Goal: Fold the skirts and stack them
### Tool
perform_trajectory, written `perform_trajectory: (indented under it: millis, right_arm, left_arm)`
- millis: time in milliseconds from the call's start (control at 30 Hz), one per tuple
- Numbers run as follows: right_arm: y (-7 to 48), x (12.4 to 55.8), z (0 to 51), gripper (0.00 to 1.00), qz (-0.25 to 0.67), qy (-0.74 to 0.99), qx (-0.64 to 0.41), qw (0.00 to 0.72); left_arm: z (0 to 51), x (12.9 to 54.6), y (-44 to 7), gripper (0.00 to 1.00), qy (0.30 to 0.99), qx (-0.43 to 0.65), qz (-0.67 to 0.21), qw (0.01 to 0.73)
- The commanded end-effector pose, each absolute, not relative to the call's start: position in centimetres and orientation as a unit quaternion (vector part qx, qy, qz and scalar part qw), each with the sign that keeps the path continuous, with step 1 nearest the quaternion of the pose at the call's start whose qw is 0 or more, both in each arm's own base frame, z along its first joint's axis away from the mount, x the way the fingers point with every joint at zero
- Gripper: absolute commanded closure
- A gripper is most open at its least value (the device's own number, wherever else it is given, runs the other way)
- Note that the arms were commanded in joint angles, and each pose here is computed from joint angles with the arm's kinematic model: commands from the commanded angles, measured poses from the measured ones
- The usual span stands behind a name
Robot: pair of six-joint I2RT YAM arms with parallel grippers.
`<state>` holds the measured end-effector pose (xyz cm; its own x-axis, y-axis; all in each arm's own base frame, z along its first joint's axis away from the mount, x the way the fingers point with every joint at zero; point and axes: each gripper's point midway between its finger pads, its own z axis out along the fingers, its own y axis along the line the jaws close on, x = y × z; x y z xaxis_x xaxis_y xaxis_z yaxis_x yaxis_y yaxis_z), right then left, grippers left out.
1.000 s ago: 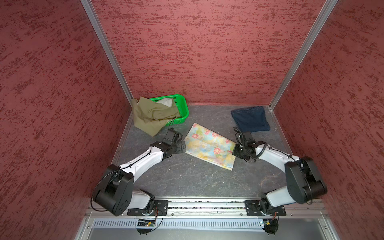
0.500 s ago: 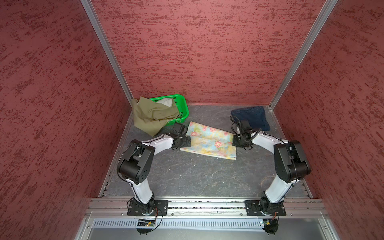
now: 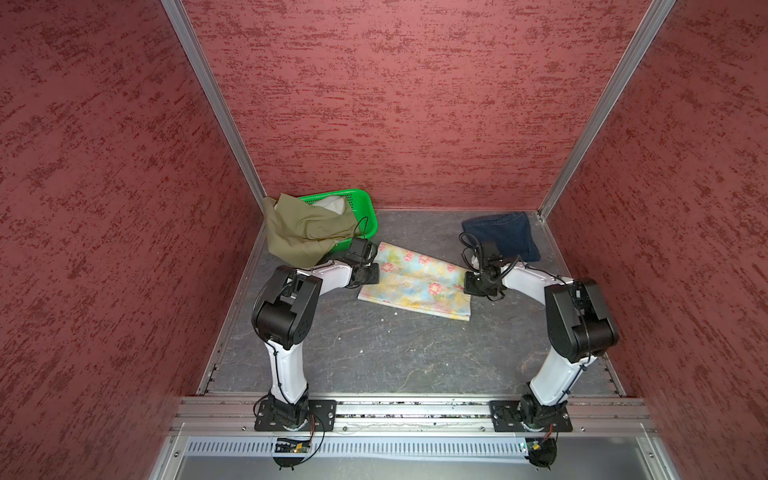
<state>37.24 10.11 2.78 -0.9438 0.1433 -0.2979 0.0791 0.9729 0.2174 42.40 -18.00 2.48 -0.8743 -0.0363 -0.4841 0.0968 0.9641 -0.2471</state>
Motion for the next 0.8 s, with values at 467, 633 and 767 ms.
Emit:
perform_trajectory:
  millis: [467,633,767]
  right_arm:
    - [11.8,32.9,3.0,0.95,0.176,0.972,0.077,0.136]
    - [11.2,32.4,5.0,0.47,0.176,0.966,0.095,0.163]
    - [10.4,30.9,5.5,0.35,0.168,0.964,0.117,0.169]
  left_arm:
    - [1.5,31.2,-17.0,1.00,0.973,-0.005,-0.148,0.177]
    - [1.0,28.5,-15.6,1.00,0.975,-0.049,-0.133,0.171]
    - [1.3,27.9,-14.8,1.00,0.972,-0.075,-0.127,0.181]
